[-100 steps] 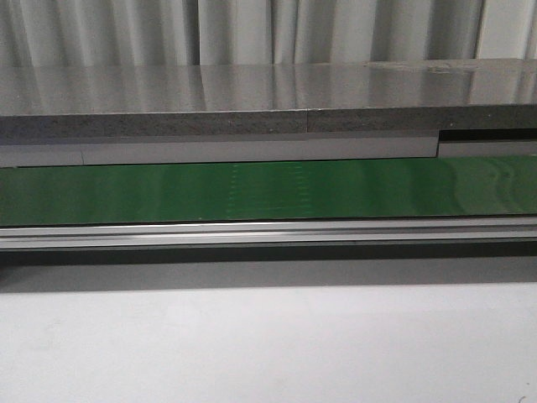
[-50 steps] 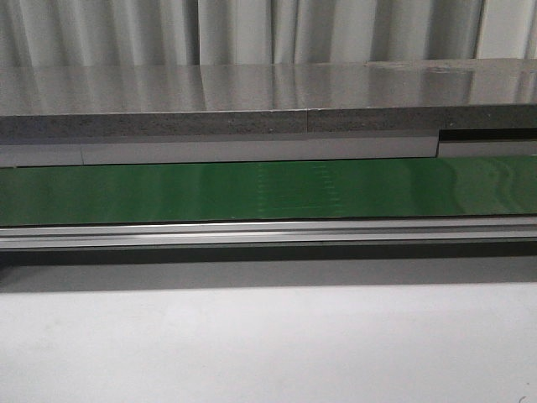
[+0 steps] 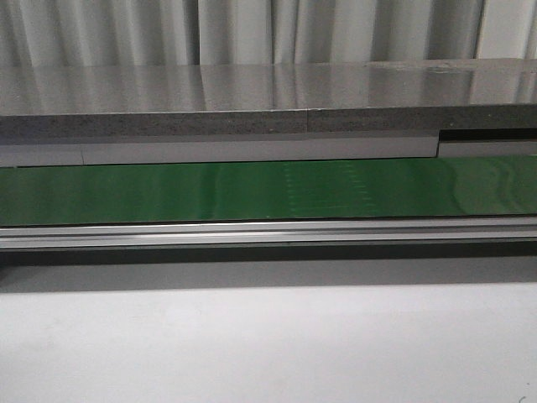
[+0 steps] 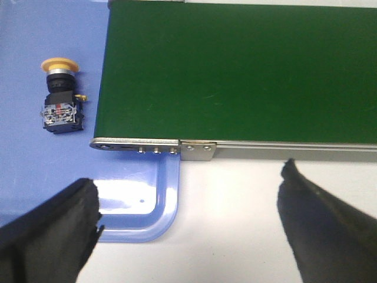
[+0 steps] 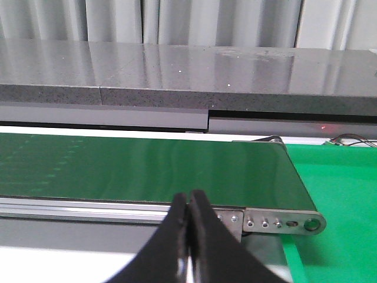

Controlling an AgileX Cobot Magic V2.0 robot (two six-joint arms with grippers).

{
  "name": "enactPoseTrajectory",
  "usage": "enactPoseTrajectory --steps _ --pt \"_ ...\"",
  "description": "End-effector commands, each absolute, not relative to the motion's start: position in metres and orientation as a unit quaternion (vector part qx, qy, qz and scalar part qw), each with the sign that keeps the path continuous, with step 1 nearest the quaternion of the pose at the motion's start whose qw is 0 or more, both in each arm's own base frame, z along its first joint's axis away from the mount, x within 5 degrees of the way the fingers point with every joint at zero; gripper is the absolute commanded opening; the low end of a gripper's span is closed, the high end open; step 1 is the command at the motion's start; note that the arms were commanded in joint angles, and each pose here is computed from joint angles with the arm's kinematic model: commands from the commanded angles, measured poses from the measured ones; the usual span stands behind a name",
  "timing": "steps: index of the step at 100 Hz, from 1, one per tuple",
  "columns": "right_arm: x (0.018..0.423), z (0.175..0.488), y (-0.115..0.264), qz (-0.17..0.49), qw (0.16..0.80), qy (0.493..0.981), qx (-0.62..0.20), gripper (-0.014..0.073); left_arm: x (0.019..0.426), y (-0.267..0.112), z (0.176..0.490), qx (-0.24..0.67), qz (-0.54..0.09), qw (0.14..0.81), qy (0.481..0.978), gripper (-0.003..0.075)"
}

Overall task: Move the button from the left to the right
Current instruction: 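Close the left gripper on the yellow-capped button's black body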

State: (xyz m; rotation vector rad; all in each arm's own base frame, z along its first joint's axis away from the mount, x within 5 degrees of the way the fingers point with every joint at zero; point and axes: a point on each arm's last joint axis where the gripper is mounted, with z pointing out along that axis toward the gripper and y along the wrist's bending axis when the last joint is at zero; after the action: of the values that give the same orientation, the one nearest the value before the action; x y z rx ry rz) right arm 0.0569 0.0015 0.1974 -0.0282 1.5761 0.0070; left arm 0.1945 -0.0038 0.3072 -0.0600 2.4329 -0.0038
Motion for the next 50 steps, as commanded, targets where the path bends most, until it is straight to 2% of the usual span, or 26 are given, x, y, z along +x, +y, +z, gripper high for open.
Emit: enactPoseTrajectory --steps 1,21,50 --pt "0.054 0.212 0.001 -0.002 0.747 0.665 -0.012 -0.0068 0.199 -0.005 0.324 -0.018 -0.002 0.395 0.918 0.0641" --pt "0.054 0.212 0.001 -0.002 0.747 0.665 -0.012 -0.0068 0.21 0.008 0.332 -0.045 0.013 0.412 0.91 0.0641" --pt "0.054 0.212 0.001 -0.002 0.747 0.665 -0.012 -0.0068 0.261 0.069 0.337 -0.146 0.056 0.387 0.909 0.0641"
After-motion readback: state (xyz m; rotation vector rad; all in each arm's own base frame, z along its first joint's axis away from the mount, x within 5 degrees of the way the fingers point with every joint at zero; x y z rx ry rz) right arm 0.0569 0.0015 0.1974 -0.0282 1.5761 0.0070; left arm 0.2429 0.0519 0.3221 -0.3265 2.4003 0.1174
